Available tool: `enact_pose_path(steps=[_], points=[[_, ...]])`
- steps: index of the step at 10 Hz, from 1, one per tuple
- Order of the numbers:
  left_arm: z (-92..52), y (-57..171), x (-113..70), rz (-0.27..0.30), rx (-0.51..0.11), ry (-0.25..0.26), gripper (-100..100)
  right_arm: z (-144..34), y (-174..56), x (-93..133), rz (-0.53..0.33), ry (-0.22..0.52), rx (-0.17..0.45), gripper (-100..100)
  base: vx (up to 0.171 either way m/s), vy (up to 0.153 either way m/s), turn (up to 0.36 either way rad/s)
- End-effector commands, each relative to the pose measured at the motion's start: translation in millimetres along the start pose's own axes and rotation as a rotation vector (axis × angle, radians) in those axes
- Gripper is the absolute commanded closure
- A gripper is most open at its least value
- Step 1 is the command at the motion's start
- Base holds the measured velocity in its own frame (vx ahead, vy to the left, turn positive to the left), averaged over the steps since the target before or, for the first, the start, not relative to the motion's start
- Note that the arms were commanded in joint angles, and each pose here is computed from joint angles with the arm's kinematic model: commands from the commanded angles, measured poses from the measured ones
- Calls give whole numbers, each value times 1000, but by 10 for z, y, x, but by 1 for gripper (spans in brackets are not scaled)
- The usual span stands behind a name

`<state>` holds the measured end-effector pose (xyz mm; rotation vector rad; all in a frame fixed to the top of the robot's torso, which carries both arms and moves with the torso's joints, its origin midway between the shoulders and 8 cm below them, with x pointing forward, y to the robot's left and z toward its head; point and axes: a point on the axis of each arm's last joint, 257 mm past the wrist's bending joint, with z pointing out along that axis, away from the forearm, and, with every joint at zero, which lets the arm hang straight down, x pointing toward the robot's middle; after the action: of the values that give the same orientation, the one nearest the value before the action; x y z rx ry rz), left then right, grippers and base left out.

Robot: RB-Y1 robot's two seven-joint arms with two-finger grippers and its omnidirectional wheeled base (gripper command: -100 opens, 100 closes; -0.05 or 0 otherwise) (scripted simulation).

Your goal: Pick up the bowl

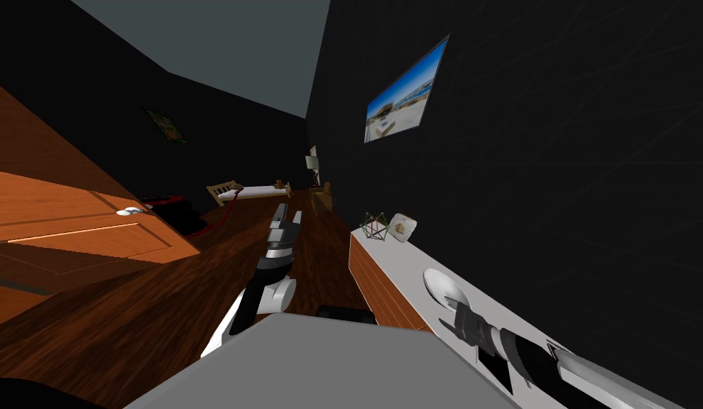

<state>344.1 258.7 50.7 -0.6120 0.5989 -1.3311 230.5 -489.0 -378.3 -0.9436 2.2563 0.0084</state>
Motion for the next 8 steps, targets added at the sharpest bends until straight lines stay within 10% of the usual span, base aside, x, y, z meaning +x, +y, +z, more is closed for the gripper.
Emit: enact_pose_path(steps=[1,8], points=[[0,0,0,0,0,0,0,-108,-106,136,-61,49,1,-100,76,49,5],[0,0,0,0,0,0,0,-710,-373,918,-369,336,-62,-100,80,47,16]])
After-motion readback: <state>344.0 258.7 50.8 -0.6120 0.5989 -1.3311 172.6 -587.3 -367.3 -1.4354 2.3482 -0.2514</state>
